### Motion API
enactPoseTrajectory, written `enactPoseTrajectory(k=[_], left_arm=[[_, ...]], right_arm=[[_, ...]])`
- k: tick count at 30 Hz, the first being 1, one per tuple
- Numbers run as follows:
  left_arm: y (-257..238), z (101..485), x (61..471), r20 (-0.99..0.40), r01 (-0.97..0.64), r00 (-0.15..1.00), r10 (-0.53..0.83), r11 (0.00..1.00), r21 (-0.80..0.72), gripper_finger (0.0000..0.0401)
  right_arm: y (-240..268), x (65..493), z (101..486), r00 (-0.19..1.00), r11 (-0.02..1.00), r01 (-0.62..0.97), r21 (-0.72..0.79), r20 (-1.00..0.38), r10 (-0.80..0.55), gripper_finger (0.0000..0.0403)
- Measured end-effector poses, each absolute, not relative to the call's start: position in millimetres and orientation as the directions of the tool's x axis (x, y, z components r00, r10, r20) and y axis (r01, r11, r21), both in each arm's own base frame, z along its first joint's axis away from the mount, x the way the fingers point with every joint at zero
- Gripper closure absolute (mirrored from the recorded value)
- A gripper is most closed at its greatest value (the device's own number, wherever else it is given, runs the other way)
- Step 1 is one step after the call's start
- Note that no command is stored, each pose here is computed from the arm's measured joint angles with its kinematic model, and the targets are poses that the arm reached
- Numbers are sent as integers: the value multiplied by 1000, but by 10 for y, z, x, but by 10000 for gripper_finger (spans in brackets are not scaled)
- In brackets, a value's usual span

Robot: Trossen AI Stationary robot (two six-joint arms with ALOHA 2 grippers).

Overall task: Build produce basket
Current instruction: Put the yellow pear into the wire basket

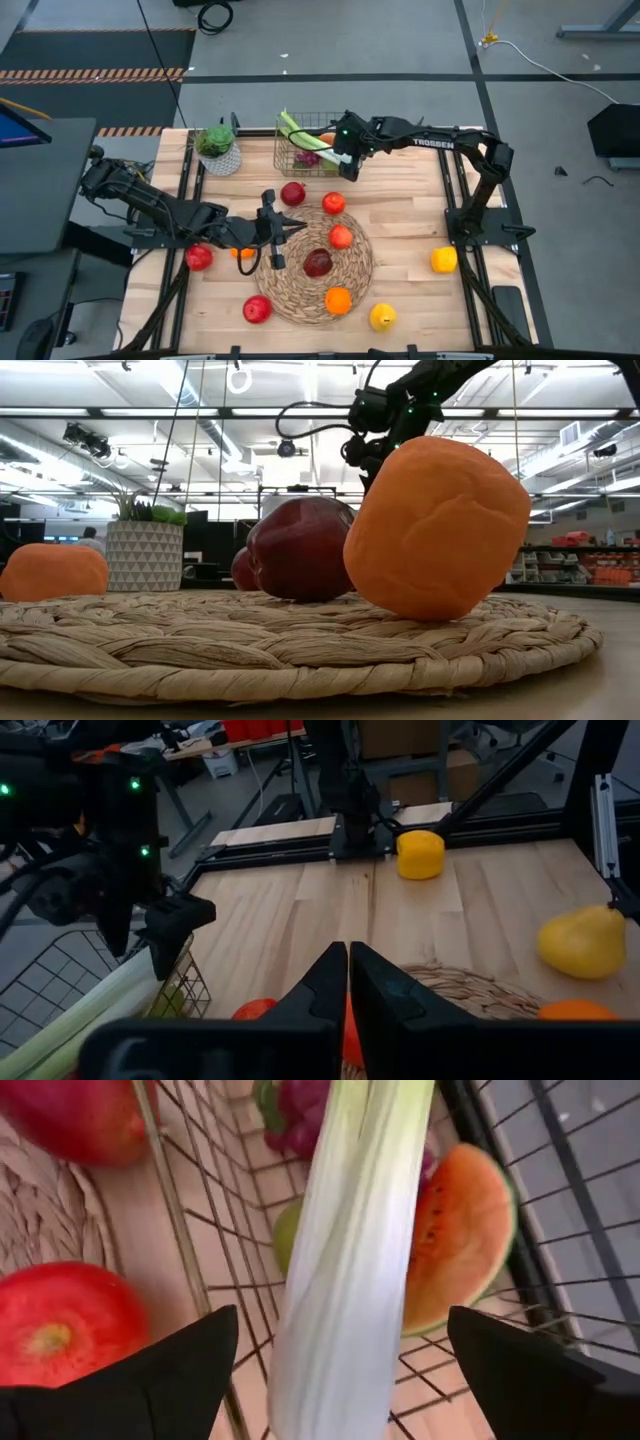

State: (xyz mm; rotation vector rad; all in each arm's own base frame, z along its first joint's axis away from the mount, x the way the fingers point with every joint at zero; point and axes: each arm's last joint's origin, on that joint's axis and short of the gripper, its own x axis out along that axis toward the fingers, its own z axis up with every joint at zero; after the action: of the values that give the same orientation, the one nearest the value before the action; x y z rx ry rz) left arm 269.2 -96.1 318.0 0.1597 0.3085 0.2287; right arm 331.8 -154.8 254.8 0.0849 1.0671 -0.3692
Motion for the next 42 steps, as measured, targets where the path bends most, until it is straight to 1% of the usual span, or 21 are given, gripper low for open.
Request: enactPoseTrajectory(k=[2,6,12,16,18,20,22,25,28,31,34,37,42], left_arm=[[-961,3179,2692,-283,-198,927,247,962,190,381],[-961,3174,2690,-286,-198,926,247,962,189,383],[-959,3163,2686,-295,-196,922,249,961,196,382],[-958,3164,2686,-295,-197,922,249,961,195,385],[-958,3162,2686,-297,-196,922,249,961,196,384],[-958,3161,2686,-298,-195,922,249,960,200,382],[-960,3159,2684,-300,-193,921,248,960,202,381],[-960,3158,2683,-300,-193,921,248,960,202,384],[-960,3157,2683,-301,-194,921,249,960,200,385],[-959,3144,2678,-313,-197,916,250,962,190,381],[-965,3128,2668,-327,-196,912,249,963,186,378],[-980,3120,2661,-334,-198,910,244,966,168,377],[-1053,3119,2633,-335,-186,917,216,975,119,382]], right_arm=[[-1541,3298,2538,406,936,333,-117,-878,-254,43],[-1541,3264,2583,384,926,337,-171,-873,-301,53],[-1516,3222,2995,421,899,357,-255,-815,-398,55],[-1371,3154,3369,485,895,384,-227,-775,-405,55],[-1261,3100,3489,501,901,398,-171,-783,-370,55],[-1112,3039,3535,498,917,386,-98,-815,-297,55],[-933,2961,3541,461,927,371,-44,-859,-225,55],[-639,2835,3465,325,923,384,-13,-934,-149,55],[-316,2746,3358,191,917,398,-14,-977,-98,55],[24,2696,3268,115,921,388,-24,-991,-74,55],[345,2664,3192,96,927,374,-23,-993,-64,55],[625,2611,3172,95,916,401,-5,-994,-48,55],[1108,2518,3179,159,895,439,80,-987,11,55]])
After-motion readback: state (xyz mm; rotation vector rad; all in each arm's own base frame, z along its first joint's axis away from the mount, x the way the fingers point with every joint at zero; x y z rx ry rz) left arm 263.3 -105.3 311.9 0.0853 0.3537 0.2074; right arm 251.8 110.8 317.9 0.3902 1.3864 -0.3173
